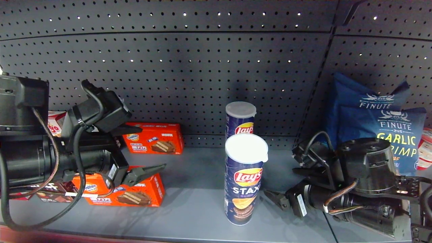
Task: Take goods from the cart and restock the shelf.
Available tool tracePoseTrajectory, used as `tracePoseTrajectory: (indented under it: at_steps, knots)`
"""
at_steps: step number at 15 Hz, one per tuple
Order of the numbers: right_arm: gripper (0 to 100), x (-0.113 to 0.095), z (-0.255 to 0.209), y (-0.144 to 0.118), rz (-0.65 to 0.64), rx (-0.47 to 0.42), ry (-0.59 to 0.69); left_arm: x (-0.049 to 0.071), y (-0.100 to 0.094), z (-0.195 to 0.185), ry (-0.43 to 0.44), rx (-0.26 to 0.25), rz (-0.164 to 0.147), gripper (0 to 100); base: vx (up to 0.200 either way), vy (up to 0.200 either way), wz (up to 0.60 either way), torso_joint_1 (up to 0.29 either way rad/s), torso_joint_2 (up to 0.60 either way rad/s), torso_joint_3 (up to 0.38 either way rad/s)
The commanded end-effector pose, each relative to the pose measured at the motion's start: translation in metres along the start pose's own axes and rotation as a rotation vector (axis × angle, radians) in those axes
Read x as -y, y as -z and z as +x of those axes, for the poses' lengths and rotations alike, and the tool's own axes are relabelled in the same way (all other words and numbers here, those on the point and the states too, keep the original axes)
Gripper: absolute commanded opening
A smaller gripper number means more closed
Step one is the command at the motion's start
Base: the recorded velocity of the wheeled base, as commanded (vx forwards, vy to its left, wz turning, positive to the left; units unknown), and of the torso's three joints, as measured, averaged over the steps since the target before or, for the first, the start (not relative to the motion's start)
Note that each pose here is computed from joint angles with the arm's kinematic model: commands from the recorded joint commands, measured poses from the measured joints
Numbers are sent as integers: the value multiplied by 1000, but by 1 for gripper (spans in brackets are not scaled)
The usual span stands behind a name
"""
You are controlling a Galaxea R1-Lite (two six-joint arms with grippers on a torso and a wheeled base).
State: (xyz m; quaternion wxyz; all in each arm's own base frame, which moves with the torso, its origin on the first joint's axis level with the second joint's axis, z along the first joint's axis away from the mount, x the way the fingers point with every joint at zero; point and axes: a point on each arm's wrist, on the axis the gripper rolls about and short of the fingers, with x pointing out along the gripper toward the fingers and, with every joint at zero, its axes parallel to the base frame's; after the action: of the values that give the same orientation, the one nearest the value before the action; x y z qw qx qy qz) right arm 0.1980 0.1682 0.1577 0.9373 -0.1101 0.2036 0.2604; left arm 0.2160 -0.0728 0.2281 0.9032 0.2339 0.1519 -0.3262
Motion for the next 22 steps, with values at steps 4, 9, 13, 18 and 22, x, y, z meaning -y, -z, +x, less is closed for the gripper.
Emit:
tracePoseTrajectory:
  at_steps: [4, 9, 13, 18, 22]
  knots:
    - [100, -5, 14, -3, -8, -12, -10, 0, 0, 1, 2, 1, 1, 100, 0, 0, 0, 0, 0, 0]
    - [100, -12, 14, -1, -20, -7, -35, 0, 0, 0, 0, 1, 0, 100, 0, 0, 0, 0, 0, 0]
    - [100, -20, 12, -1, -31, -3, -58, 0, 1, 1, 0, -4, -2, 100, 0, 0, 0, 0, 0, 0]
    - [100, -10, 13, -2, -15, -2, -26, 3, 7, 1, 10, -21, -7, 100, 0, 0, 0, 0, 0, 0]
    - [100, 21, 33, -23, 44, 42, 83, 4, 7, -2, 6, -16, -6, 100, 0, 0, 0, 0, 0, 0]
